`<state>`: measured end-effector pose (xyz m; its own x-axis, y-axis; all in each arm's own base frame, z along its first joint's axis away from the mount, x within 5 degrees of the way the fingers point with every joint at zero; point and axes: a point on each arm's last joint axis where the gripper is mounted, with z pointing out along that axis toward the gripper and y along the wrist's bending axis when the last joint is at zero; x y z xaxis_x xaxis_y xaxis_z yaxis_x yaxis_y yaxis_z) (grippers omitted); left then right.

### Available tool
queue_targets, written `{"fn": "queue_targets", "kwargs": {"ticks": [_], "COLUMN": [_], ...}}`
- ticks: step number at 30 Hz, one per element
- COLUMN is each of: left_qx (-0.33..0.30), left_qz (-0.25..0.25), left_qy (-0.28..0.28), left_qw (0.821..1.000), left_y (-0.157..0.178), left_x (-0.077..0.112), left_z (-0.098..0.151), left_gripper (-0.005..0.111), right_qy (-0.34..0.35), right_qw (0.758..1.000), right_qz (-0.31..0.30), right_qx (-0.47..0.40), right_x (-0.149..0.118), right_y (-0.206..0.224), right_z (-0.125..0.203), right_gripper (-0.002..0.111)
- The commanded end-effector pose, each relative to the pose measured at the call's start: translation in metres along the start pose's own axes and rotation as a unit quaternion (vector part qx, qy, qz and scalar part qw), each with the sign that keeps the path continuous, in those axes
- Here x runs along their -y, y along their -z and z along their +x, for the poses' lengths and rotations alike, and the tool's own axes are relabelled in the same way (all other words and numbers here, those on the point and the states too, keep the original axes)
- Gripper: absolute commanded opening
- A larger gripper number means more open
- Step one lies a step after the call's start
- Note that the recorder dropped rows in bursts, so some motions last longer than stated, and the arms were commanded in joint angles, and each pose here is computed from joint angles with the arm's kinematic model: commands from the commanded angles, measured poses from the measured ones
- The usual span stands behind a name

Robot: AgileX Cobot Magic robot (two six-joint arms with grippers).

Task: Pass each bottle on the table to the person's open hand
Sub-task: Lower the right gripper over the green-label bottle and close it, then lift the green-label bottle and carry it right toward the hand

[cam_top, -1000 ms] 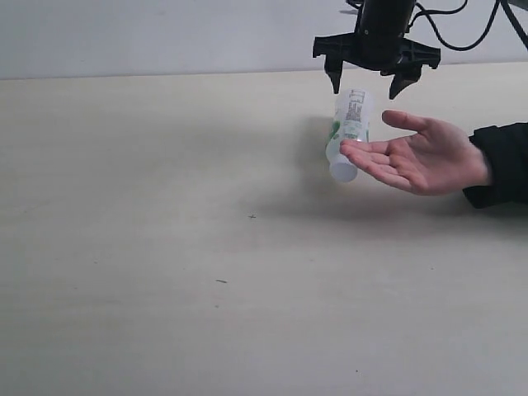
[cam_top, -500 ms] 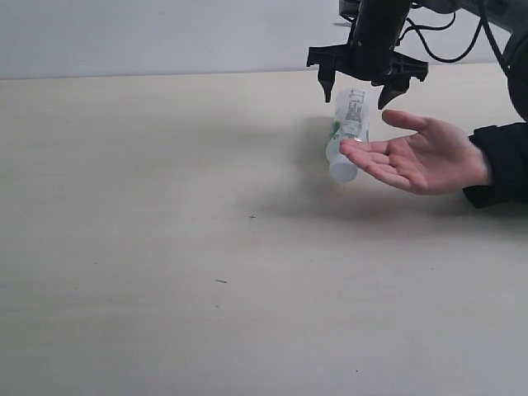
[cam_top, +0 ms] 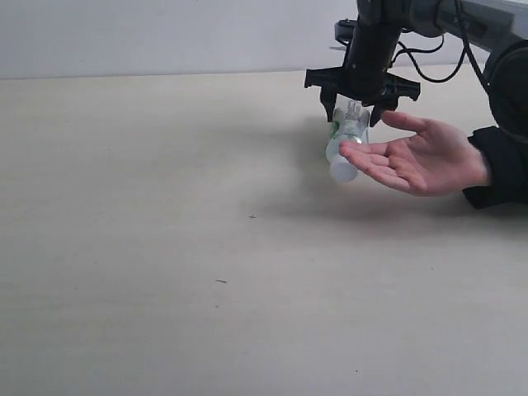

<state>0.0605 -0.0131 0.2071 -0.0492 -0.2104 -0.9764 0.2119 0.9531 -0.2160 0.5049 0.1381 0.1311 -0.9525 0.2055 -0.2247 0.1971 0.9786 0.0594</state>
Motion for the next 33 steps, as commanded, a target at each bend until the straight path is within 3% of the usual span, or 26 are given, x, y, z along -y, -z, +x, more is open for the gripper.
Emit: {"fn": "queue_targets", "kwargs": {"ticks": [1,5,8,17,26,33], "left_qx": [0.007,0.007,0.007,0.007,0.007,0.007], "left_qz": [0.002,0.002,0.002,0.002,0.002,0.002], "left_qy": [0.006,0.006,0.006,0.006,0.006,0.006], "left_qw": [1.0,1.0,1.0,1.0,1.0,1.0], "left_y": [0.001,0.001,0.001,0.001,0.001,0.001], "left_x": [0.0,0.0,0.0,0.0,0.0,0.0], "left_z": [-0.001,-0.001,-0.001,-0.001,-0.001,-0.001], "left_gripper": [0.0,0.0,0.0,0.0,0.0,0.0], "right_qy": [-0.001,0.0,0.018,0.025,0.034,0.064], "right_qw": [1.0,0.999,0.999,0.997,0.987,0.985], "right_qz": [-0.014,-0.013,-0.015,-0.036,-0.105,-0.136], "right_qx": [0.027,0.032,0.035,0.067,0.12,0.088], "right_x": [-0.001,0.0,-0.001,-0.006,-0.019,-0.025], "right_y": [0.005,0.005,0.005,0.012,0.066,0.11], "right_z": [-0.007,-0.008,-0.009,-0.014,-0.024,-0.021], "right_gripper": [0.045,0.016,0.0,0.0,0.0,0.0]}}
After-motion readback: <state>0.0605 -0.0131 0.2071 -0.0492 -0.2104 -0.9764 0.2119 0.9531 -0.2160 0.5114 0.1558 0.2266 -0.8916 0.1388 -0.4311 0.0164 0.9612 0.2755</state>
